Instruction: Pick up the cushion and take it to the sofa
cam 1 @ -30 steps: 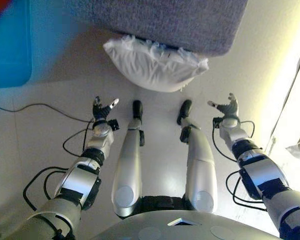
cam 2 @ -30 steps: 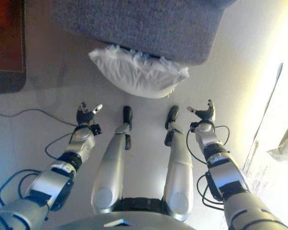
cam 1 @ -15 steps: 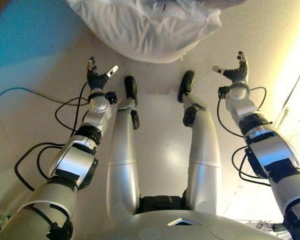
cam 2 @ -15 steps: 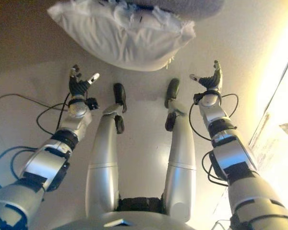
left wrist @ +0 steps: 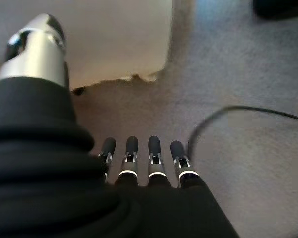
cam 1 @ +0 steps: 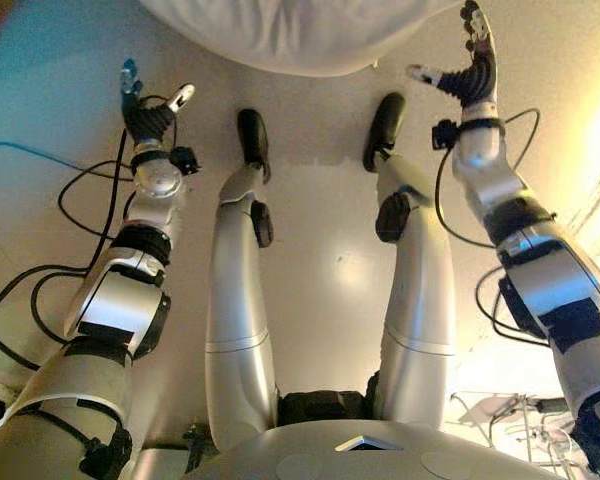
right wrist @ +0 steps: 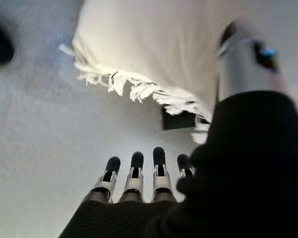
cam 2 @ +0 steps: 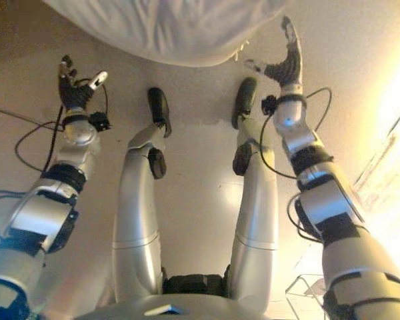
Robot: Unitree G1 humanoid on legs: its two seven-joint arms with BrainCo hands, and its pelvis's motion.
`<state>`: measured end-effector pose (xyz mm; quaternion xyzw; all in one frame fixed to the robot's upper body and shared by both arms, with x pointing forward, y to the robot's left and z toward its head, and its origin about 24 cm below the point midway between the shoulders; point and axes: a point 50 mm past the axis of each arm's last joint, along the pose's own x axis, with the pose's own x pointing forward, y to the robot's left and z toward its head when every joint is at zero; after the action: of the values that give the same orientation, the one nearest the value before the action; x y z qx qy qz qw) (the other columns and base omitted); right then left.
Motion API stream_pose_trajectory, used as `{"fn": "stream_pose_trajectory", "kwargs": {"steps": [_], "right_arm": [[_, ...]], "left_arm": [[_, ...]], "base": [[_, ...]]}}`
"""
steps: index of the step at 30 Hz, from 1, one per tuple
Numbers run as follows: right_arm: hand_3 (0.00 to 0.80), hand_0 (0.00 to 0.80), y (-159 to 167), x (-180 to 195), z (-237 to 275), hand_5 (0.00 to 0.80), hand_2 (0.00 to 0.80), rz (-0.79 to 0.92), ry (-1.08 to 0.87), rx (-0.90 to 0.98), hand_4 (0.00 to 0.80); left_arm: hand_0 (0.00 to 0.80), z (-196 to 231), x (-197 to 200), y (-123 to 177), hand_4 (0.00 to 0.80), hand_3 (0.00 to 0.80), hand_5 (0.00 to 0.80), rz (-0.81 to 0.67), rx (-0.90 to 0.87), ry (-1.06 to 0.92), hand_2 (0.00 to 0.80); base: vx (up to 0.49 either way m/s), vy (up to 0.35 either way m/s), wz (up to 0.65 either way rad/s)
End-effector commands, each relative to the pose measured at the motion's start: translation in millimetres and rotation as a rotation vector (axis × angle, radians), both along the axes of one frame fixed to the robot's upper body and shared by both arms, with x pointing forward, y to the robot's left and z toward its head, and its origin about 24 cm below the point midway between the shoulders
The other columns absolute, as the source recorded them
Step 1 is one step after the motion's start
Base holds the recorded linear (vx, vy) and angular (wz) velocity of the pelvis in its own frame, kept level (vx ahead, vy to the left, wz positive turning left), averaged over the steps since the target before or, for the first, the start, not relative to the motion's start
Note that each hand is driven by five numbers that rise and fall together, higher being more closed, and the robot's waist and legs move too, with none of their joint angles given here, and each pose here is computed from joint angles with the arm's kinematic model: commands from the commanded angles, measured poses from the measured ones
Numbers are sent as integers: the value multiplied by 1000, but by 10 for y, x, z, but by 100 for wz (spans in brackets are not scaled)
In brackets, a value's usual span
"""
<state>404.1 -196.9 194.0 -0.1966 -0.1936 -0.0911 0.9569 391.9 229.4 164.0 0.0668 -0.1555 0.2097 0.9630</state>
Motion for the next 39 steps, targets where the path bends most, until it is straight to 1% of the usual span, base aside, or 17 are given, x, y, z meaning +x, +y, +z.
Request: {"fn": "stream_pose_trajectory", "kwargs": {"steps": [1,3,5,9,15,18,22,26,30,31,35,36,37,38,39], "right_arm": [[0,0,-303,-98,208,0,0,81,-38,-20,0],[0,0,-333,-105,386,0,0,88,-72,-37,0],[0,0,-304,-108,495,0,0,93,-92,-45,0],[0,0,-187,-90,622,0,0,87,-101,-79,0],[0,0,-32,-75,783,0,0,184,-105,-98,0],[0,0,62,-82,912,0,0,245,-137,-86,0],[0,0,211,-98,1066,0,0,339,-163,-86,0],[0,0,377,-127,1169,0,0,449,-162,-90,0],[0,0,462,-132,1205,0,0,532,-121,-94,0],[0,0,467,-139,1248,0,0,545,-126,-95,0],[0,0,542,-153,1316,0,0,647,-108,-44,0],[0,0,557,-156,1329,0,0,669,-105,-30,0],[0,0,561,-157,1342,0,0,678,-106,-25,0],[0,0,562,-148,1314,0,0,680,-96,-17,0],[207,207,579,-161,1377,207,207,693,-104,-20,207]], "left_arm": [[0,508,1,199,0,0,0,-1,4,-136,0],[0,734,28,168,0,0,0,-48,39,-174,0],[0,872,33,99,0,0,0,-89,62,-219,0],[0,1018,52,-45,0,0,0,-142,113,-258,0],[0,1251,62,-41,0,0,0,-148,119,-286,0],[0,1387,80,-49,0,0,0,-189,85,-281,0],[0,1482,122,-124,0,0,0,-305,59,-240,0],[0,1478,161,-311,0,0,0,-467,58,-194,0],[0,1427,182,-440,0,0,0,-603,31,-153,0],[0,1465,175,-453,0,0,0,-617,37,-161,0],[0,1473,177,-583,0,0,0,-724,43,-134,0],[119,1486,173,-619,119,119,119,-756,45,-135,119],[417,1502,169,-642,417,417,417,-767,50,-140,417],[546,1474,174,-665,546,546,546,-775,51,-132,546],[800,1550,153,-708,800,800,800,-801,59,-157,800]], "base": [[34,-56,4],[26,-43,10],[21,-37,0],[8,-8,-3],[0,0,0],[-2,5,-2],[0,0,0],[0,0,0],[1,28,5],[-64,27,5],[-8,6,2],[0,0,0],[100,-11,-3],[0,0,0],[18,-8,-3]]}}
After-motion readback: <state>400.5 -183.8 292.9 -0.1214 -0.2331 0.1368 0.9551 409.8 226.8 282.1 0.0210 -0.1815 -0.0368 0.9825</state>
